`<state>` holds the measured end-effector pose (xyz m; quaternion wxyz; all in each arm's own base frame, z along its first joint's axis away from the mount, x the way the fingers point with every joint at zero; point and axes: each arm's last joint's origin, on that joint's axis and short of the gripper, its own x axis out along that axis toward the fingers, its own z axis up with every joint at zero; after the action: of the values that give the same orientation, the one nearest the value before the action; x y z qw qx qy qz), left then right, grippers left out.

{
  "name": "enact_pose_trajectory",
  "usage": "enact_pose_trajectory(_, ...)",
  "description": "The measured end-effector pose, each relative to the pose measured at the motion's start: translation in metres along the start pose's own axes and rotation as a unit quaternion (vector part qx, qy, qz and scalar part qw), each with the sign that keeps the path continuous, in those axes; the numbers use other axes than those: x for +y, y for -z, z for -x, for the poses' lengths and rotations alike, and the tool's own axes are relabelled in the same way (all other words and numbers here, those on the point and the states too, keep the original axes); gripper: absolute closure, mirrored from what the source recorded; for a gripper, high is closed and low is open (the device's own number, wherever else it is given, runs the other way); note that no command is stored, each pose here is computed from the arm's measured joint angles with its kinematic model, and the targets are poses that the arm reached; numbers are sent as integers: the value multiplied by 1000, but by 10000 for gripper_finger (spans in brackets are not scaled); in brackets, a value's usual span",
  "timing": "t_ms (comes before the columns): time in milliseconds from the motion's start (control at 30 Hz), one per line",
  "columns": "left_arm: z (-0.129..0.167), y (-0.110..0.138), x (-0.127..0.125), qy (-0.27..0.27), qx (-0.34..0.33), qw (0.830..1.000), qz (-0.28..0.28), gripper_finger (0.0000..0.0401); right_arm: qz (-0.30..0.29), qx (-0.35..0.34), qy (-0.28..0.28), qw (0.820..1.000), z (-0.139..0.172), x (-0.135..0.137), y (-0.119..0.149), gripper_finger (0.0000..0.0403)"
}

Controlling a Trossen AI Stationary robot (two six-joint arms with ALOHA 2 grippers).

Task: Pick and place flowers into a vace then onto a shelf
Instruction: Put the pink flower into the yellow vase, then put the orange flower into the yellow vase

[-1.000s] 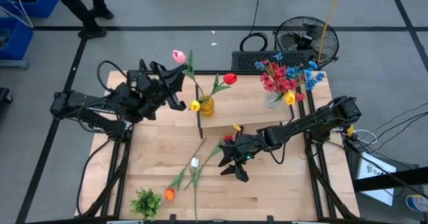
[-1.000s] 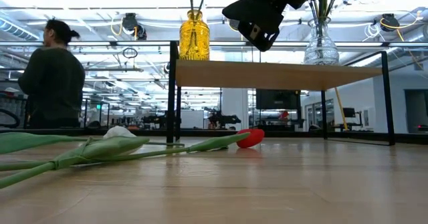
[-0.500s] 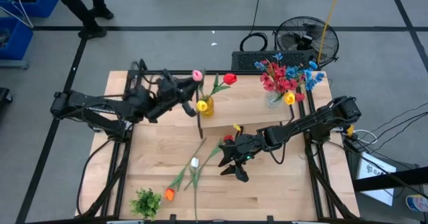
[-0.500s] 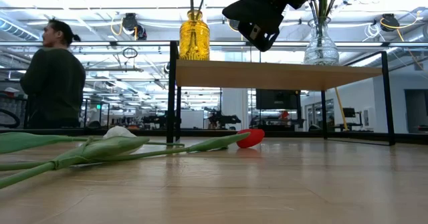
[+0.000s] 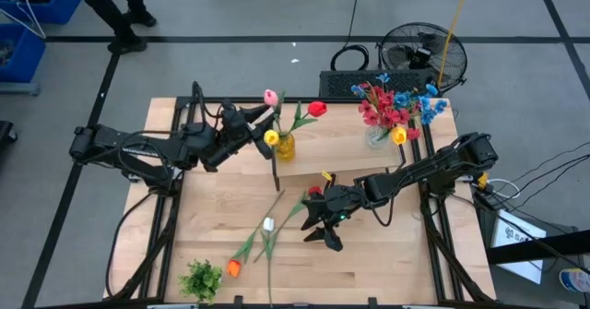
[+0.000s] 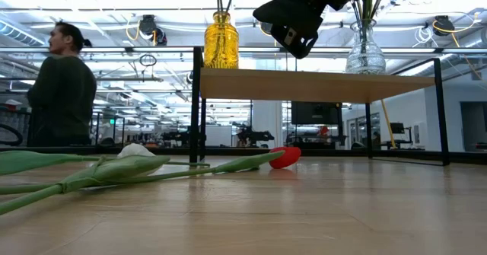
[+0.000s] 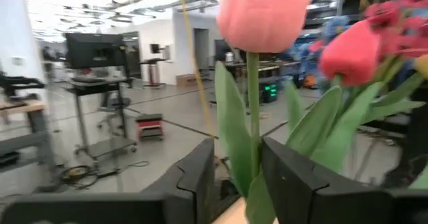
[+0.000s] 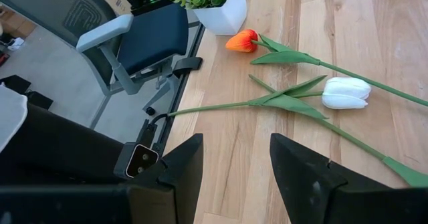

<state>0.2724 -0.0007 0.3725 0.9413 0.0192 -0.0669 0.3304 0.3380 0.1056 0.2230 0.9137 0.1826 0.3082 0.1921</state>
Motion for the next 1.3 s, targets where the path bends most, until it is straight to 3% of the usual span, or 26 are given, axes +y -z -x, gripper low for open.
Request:
enact_pose_trajectory(333, 20, -22, 13, -63, -12, 997, -54, 198, -1, 4, 2, 1000, 0, -1, 1, 238)
enact_pose_trajectory(633, 65, -39, 35, -129, 44, 987, -91, 178, -1, 6, 4, 1000, 0, -1, 1, 238)
enact_pose_trajectory(800, 86, -36, 39, -95, 68, 992, -45, 178, -2, 6, 5, 1000, 1, -3, 1, 238)
enact_pose_trajectory(967, 98, -20, 33, 24, 130, 990, 48, 178, -2, 4, 8, 1000, 1, -5, -1, 238)
enact_pose_trajectory(1100, 104, 8, 23, 106, 269, 951, 112, 178, -2, 3, 8, 1000, 1, -6, -1, 238)
enact_pose_trajectory(1300, 107, 57, -3, 116, 512, 836, 158, 178, -5, 2, 9, 1000, 1, -5, -1, 238)
